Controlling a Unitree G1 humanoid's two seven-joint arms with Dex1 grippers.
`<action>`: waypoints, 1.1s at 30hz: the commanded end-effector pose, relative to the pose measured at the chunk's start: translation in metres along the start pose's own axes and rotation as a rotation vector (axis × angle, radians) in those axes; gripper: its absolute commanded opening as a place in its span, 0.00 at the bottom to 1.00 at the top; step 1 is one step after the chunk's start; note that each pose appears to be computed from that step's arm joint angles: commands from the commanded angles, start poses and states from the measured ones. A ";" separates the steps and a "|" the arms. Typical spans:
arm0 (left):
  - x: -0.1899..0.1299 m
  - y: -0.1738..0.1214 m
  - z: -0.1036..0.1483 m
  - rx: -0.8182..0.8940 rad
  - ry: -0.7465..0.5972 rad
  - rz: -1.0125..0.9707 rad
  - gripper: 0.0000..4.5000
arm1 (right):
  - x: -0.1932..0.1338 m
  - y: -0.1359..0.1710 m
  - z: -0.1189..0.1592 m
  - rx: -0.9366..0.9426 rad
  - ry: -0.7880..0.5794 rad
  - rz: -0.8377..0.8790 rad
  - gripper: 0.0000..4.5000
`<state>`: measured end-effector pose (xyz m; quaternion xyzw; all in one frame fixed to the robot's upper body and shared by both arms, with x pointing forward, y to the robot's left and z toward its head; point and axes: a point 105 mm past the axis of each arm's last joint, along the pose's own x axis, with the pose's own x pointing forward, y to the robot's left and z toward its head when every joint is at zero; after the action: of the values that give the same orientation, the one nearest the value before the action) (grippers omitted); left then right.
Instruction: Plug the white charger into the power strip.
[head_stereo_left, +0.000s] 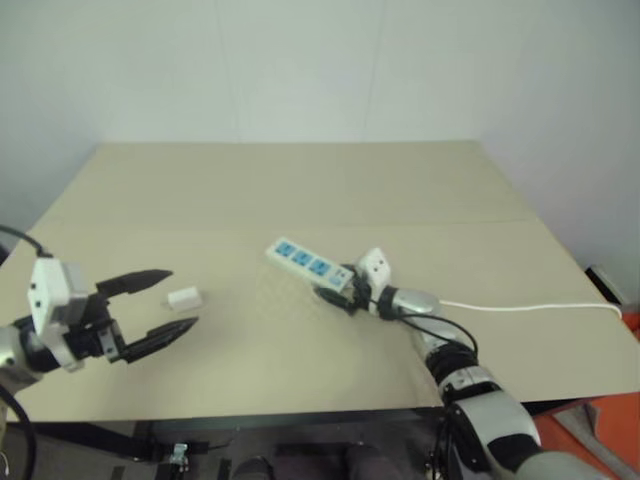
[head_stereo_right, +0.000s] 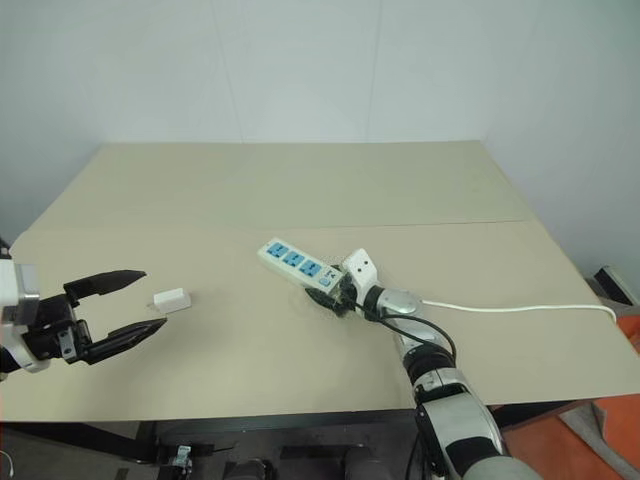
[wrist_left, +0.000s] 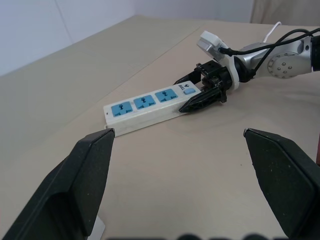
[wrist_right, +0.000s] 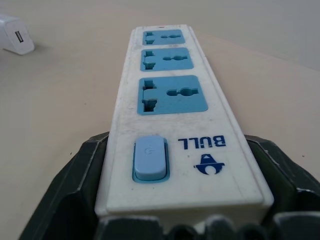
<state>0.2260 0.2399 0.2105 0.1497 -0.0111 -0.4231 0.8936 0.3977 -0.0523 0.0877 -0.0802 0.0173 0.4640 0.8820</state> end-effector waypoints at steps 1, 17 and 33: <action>-0.004 0.003 0.011 0.059 -0.003 0.006 1.00 | 0.004 0.004 -0.011 0.029 0.040 -0.003 0.76; 0.020 0.054 0.020 0.102 0.111 -0.011 1.00 | -0.033 0.063 0.032 -0.142 -0.159 0.460 0.76; 0.093 0.096 0.022 0.193 0.999 -0.294 1.00 | -0.029 0.079 -0.007 -0.195 -0.006 0.565 0.76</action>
<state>0.3548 0.2137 0.2480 0.4013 0.3587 -0.4375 0.7203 0.3193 -0.0366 0.0783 -0.1477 -0.0119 0.6863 0.7121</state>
